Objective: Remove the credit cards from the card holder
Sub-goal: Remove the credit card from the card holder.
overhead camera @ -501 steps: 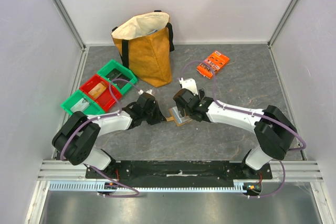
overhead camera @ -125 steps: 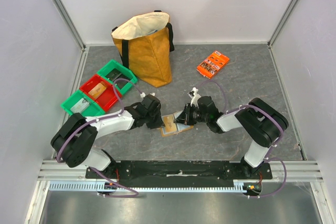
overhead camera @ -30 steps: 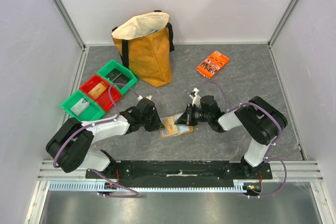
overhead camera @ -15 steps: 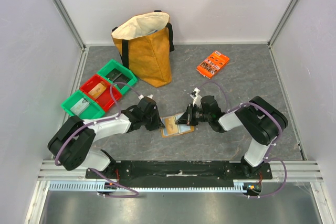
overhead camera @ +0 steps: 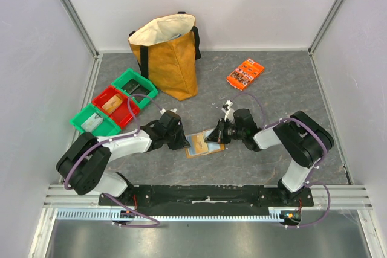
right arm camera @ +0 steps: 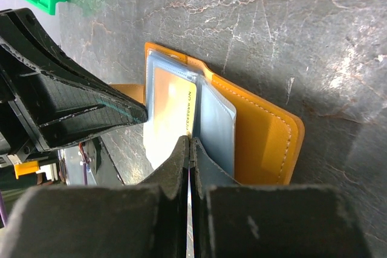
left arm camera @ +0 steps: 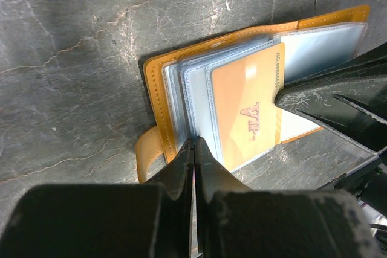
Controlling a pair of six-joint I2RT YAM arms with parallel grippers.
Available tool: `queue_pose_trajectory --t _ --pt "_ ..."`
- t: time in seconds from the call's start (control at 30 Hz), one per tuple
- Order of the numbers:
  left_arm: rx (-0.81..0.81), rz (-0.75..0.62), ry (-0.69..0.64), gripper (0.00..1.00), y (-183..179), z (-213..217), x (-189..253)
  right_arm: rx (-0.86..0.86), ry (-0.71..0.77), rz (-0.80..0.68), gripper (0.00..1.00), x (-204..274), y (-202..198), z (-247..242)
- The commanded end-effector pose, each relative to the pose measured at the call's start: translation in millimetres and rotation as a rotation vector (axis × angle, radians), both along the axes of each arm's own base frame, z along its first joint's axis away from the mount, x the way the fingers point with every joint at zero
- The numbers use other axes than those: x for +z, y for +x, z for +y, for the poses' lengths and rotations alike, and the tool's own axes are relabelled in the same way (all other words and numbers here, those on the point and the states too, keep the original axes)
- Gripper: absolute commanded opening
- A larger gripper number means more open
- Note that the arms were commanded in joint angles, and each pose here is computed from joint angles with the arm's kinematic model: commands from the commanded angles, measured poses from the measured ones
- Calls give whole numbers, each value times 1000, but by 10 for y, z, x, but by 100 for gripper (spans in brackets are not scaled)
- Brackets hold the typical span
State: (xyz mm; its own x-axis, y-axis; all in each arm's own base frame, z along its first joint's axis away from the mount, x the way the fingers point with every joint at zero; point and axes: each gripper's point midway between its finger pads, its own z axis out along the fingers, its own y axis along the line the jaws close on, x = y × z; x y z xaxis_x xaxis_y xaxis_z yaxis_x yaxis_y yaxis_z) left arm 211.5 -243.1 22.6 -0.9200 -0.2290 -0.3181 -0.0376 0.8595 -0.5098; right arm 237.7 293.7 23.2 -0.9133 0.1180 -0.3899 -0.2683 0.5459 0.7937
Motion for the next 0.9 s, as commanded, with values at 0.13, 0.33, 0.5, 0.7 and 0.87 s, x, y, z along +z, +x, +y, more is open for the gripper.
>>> queue_pose_trajectory --t 0.13,0.33,0.5,0.7,0.87 --pt "30 5 4 26 -54 85 23 19 14 -33 0 84 50 33" --pt "22 -14 -43 36 29 -40 138 20 22 -28 0 76 45 42" --pt "21 -2 -37 36 54 -68 69 24 28 -28 0 85 39 53" --pt "15 -9 -68 35 68 -124 98 29 30 -26 0 75 27 59" --pt "16 -10 -62 35 86 -131 88 26 37 -19 0 59 20 63"
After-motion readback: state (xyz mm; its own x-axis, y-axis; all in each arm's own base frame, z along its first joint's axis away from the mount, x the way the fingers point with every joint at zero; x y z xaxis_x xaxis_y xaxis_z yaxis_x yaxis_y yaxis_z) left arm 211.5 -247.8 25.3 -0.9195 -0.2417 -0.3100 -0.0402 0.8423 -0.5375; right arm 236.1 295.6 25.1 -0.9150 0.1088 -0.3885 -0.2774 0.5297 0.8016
